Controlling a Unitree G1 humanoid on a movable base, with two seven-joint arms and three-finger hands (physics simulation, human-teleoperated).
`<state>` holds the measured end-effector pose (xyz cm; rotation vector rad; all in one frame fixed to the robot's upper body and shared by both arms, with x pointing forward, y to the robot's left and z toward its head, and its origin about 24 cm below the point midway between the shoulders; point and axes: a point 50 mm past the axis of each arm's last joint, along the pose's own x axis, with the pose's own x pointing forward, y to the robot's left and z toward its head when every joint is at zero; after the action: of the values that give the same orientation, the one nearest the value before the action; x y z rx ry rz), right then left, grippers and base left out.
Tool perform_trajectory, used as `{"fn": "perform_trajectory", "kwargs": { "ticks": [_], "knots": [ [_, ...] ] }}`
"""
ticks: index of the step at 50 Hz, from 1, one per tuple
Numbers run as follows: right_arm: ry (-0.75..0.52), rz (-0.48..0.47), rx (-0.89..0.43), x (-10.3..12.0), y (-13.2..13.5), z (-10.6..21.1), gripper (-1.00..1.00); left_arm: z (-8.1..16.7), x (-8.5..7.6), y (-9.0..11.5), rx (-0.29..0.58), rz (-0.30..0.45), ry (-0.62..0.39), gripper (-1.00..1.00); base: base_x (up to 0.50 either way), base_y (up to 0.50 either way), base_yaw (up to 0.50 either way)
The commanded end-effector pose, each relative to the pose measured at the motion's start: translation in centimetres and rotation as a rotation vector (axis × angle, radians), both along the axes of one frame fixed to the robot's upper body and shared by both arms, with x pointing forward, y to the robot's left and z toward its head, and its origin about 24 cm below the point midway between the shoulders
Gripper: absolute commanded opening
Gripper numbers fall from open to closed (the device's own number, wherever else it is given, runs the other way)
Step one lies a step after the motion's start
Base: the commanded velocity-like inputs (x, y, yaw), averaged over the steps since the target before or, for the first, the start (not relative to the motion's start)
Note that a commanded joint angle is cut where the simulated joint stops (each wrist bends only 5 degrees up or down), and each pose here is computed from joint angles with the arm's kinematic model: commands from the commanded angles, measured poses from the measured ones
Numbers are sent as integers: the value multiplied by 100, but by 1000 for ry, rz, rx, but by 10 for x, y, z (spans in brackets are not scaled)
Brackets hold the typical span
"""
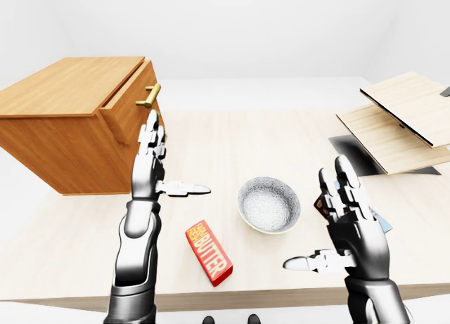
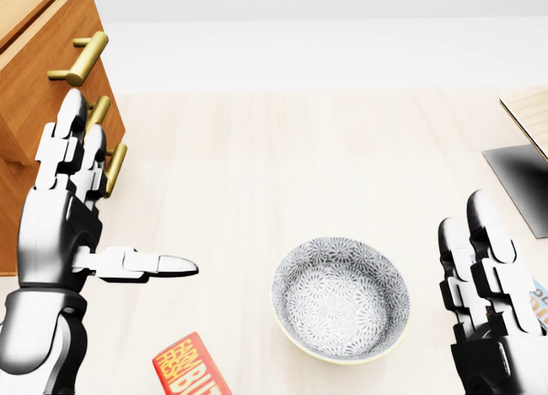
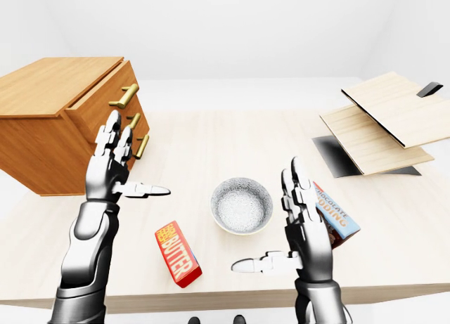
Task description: Close the top drawer of the cabinet and put the bowl on top of it.
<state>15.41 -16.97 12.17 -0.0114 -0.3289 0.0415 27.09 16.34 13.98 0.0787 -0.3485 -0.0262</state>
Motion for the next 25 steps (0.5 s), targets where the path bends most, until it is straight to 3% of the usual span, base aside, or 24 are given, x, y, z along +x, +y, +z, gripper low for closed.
{"fn": "perform_trajectory", "kwargs": {
  "ticks": [1,14,25],
  "knots": [
    [-8,-8,8,0,-3,3,100,22,18,2,8,3,-66,100,0,0,0],
    [-11,-8,11,-3,-4,4,100,48,31,7,6,23,-143,100,0,0,0],
    [-20,-2,14,-8,-5,7,100,43,52,19,-16,41,-72,100,0,0,0]
  ]
}}
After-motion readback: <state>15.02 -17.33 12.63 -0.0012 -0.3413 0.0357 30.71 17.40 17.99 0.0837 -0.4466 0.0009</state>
